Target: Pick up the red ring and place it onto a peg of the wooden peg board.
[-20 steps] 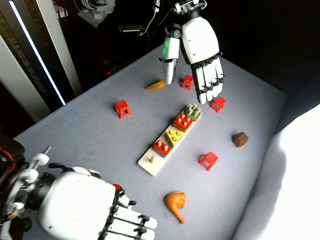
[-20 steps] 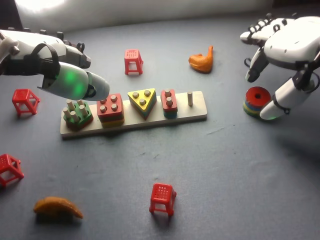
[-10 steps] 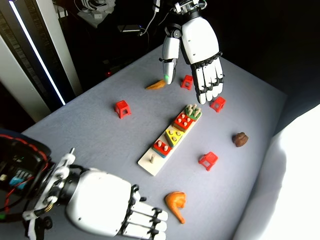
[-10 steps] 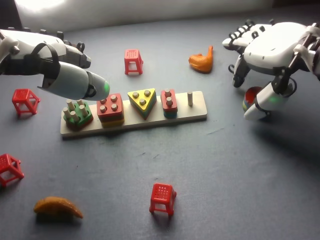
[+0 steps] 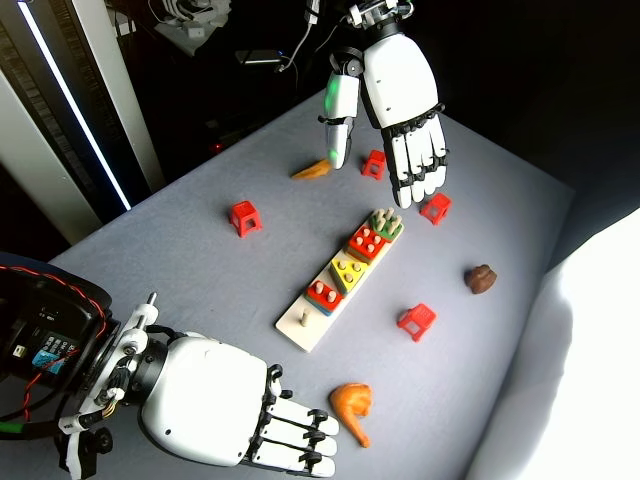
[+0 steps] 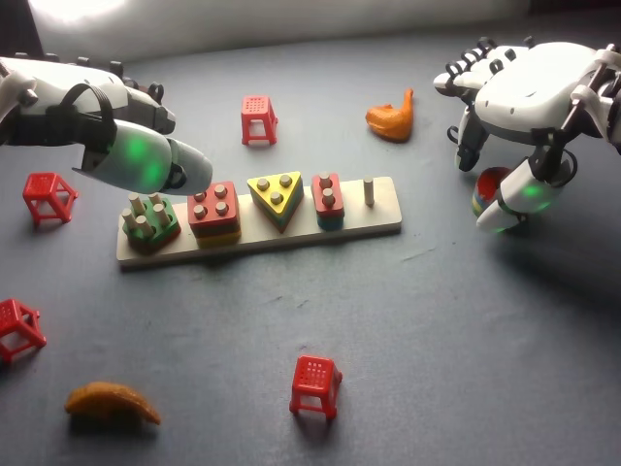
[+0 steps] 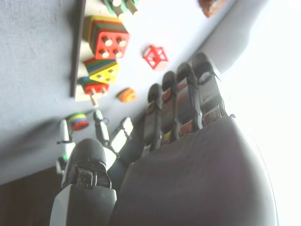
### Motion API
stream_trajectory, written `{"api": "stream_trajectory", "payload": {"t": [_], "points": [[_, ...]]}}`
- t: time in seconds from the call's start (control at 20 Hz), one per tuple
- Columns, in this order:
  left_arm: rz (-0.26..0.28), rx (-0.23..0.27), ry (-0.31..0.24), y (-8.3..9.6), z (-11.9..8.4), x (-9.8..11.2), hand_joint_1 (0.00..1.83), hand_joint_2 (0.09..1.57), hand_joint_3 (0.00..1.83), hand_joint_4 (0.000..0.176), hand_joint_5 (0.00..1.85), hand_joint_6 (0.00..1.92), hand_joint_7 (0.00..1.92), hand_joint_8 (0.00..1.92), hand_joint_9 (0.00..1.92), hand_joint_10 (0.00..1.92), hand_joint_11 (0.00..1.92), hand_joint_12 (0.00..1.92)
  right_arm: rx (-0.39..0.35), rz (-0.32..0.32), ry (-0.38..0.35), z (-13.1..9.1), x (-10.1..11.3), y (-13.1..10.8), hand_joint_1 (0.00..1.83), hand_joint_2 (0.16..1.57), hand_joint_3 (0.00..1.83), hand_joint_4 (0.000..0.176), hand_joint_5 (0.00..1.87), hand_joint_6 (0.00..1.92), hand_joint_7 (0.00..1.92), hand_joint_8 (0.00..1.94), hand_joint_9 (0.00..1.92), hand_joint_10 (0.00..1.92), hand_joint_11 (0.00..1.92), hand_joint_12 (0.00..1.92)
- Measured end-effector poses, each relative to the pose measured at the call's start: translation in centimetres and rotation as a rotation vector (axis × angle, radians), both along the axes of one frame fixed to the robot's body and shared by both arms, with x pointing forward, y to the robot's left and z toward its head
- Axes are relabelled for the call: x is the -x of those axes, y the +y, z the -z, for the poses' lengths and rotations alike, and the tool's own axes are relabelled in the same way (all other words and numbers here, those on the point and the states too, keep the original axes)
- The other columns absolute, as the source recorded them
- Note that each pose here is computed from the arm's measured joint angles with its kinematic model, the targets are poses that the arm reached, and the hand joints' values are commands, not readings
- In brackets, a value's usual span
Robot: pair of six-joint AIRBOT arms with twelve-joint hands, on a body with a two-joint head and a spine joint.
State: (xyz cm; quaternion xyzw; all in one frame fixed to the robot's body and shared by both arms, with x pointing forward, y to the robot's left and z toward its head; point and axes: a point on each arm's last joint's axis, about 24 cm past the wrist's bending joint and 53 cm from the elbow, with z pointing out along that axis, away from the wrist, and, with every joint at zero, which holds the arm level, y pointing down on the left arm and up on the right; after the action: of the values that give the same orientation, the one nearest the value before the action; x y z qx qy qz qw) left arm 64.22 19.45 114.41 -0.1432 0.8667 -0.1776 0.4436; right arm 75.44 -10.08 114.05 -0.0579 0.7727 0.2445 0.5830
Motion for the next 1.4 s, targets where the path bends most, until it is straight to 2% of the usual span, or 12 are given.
{"api": "stream_trajectory", "payload": {"t": [0.55, 0.6, 0.65, 0.7, 0.75, 0.8, 0.9, 0.95, 1.1, 1.3, 1.35, 1.4], "points": [[0.001, 0.0, 0.0, 0.0, 0.0, 0.0, 0.0, 1.28, 0.0, 0.0, 0.16, 0.0, 0.15, 0.0, 0.09, 0.0, 0.0, 0.19, 0.006, 0.012, 0.012, 0.5, 0.3, -1.1, 0.8, 0.79, 0.02, 0.176, 0.94, 0.02, 0.0, 0.0, 0.0, 0.0, 0.0, 0.0], [0.001, 0.001, -0.001, 0.0, 0.0, 0.0, 0.0, 1.28, 0.0, 0.0, 0.18, 0.0, 0.16, 0.0, 0.11, 0.0, 0.0, 0.25, 0.005, 0.014, 0.011, 0.5, 0.3, -1.1, 0.88, 0.83, 0.03, 0.149, 0.95, 0.02, 0.0, 0.0, 0.0, 0.0, 0.0, 0.0], [0.0, 0.001, 0.0, 0.0, 0.0, 0.0, 0.0, 1.28, 0.0, 0.0, 0.18, 0.0, 0.16, 0.0, 0.11, 0.0, 0.0, 0.25, 0.006, 0.013, 0.011, 0.5, 0.3, -1.1, 0.88, 0.83, 0.03, 0.149, 0.95, 0.02, 0.0, 0.0, 0.0, 0.0, 0.0, 0.0], [0.0, 0.0, 0.0, 0.0, 0.0, 0.0, 0.0, 1.28, 0.0, 0.0, 0.17, 0.0, 0.15, 0.0, 0.1, 0.0, 0.0, 0.25, 0.006, 0.013, 0.011, 0.5, 0.3, -1.1, 0.94, 0.87, 0.02, 0.171, 1.05, 0.03, 0.0, 0.0, 0.0, 0.0, 0.0, 0.0], [0.0, 0.0, 0.0, 0.0, 0.0, 0.0, 0.0, 1.28, 0.0, 0.0, 0.16, 0.0, 0.15, 0.0, 0.1, 0.0, 0.0, 0.23, 0.005, 0.014, 0.01, 0.5, 0.3, -1.1, 1.12, 0.94, 0.01, 0.176, 1.44, 0.11, 0.13, 0.01, 0.0, 0.0, 0.0, 0.0], [0.0, 0.0, 0.0, 0.0, 0.0, 0.0, 0.0, 1.27, 0.0, 0.0, 0.13, 0.0, 0.12, 0.0, 0.08, 0.0, 0.0, 0.19, 0.004, 0.015, 0.009, 0.5, 0.2, -1.1, 1.14, 0.95, 0.0, 0.152, 1.46, 0.11, 0.15, 0.01, 0.0, 0.0, 0.0, 0.0], [0.0, 0.0, 0.0, 0.0, 0.0, 0.0, 0.0, 1.27, 0.0, 0.0, 0.16, 0.0, 0.15, 0.0, 0.11, 0.0, 0.0, 0.26, 0.003, 0.016, 0.009, 0.4, 0.2, -1.1, 1.14, 0.95, 0.0, 0.147, 1.47, 0.1, 0.2, 0.0, 0.0, 0.0, 0.0, 0.0], [0.0, 0.0, 0.0, 0.0, 0.0, 0.0, 0.0, 1.27, 0.0, 0.0, 0.15, 0.0, 0.14, 0.0, 0.09, 0.0, 0.0, 0.22, 0.003, 0.016, 0.009, 0.4, 0.2, -1.1, 1.13, 0.96, 0.0, 0.17, 1.47, 0.1, 0.18, 0.0, 0.0, 0.0, 0.0, 0.0], [0.0, 0.0, 0.0, 0.0, 0.0, 0.0, 0.0, 1.27, 0.0, 0.0, 0.14, 0.0, 0.13, 0.0, 0.09, 0.0, 0.0, 0.21, 0.003, 0.016, 0.009, 0.4, 0.2, -1.1, 1.13, 0.96, 0.0, 0.176, 1.46, 0.11, 0.21, 0.01, 0.0, 0.0, 0.0, 0.0], [0.0, 0.0, 0.0, 0.0, 0.0, 0.0, 0.0, 1.27, 0.0, 0.0, 0.16, 0.01, 0.15, 0.01, 0.1, 0.0, 0.0, 0.24, -0.027, -0.011, 0.0, -1.1, 0.8, 0.2, 1.13, 0.96, 0.0, 0.176, 1.46, 0.11, 0.21, 0.01, 0.0, 0.0, 0.0, 0.0], [0.001, 0.001, 0.0, 0.0, 0.0, 0.0, 0.0, 1.27, 0.0, 0.0, 0.16, 0.01, 0.16, 0.01, 0.11, 0.01, 0.0, 0.24, -0.042, -0.018, -0.012, -2.1, 0.8, 0.7, 1.14, 0.95, 0.0, 0.138, 1.47, 0.1, 0.23, 0.01, 0.0, 0.0, 0.0, 0.0], [0.002, 0.002, -0.001, -0.1, 0.0, 0.0, 0.0, 1.27, 0.0, 0.0, 0.16, 0.01, 0.16, 0.01, 0.11, 0.01, 0.0, 0.24, -0.059, -0.026, -0.026, -3.2, 0.8, 1.2, 1.13, 0.95, 0.0, 0.16, 1.47, 0.1, 0.22, 0.0, 0.0, 0.0, 0.0, 0.0]]}}
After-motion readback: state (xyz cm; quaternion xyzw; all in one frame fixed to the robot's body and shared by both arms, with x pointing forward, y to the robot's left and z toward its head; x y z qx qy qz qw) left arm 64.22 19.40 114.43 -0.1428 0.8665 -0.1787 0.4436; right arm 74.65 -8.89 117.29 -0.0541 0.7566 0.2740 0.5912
